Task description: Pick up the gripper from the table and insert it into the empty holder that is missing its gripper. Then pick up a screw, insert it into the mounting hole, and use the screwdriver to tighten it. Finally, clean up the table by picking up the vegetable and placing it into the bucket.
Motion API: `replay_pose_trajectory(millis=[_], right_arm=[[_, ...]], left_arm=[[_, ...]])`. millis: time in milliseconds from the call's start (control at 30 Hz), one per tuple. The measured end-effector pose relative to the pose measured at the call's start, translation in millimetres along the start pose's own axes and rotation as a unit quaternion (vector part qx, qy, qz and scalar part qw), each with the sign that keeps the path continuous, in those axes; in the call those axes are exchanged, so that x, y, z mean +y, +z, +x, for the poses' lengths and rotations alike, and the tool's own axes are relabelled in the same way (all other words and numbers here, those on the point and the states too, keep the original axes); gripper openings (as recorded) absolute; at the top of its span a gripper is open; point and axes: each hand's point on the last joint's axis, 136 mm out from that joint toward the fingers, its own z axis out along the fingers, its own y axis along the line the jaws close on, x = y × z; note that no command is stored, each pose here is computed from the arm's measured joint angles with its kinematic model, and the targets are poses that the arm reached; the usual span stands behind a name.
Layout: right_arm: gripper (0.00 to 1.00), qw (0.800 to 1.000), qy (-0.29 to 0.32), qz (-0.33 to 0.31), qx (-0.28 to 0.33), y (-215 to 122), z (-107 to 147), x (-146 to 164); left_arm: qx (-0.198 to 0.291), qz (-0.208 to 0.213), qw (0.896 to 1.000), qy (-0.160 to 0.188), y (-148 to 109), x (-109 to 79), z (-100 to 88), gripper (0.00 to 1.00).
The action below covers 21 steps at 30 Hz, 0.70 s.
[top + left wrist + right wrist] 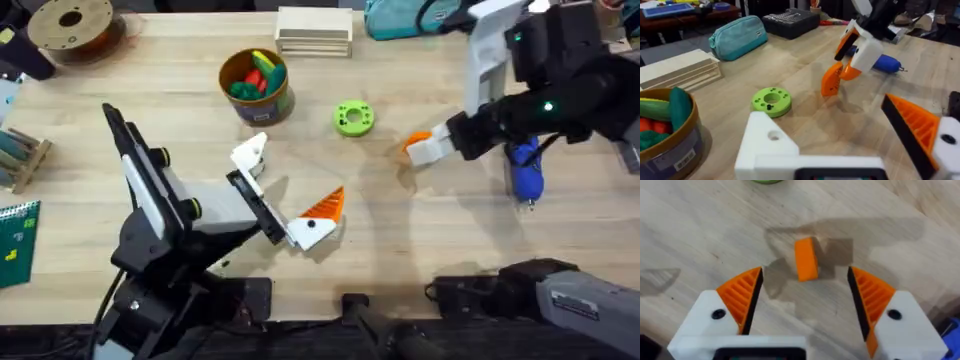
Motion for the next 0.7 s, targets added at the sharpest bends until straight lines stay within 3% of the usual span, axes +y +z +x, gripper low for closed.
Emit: replay_pose_trajectory(millis=[133, 333, 700], right_arm=[[0.99, 0.999, -0.043, -0.005, 0.004, 8.6, -2.6, 1.9], [0.979, 0.998, -0.062, -0.005, 0.004, 16.2, -5.9, -0.5], [0.417, 0.998, -0.068, -0.008, 0.014, 24.0, -4.3, -1.7]], left_arm=[[0.0, 0.0, 1.0, 0.0, 0.0, 0.0, 0.0, 0.987], [0.0, 0.0, 1.0, 0.0, 0.0, 0.0, 0.1, 0.987], [0.0, 0.0, 1.0, 0.0, 0.0, 0.0, 0.1, 0.987]])
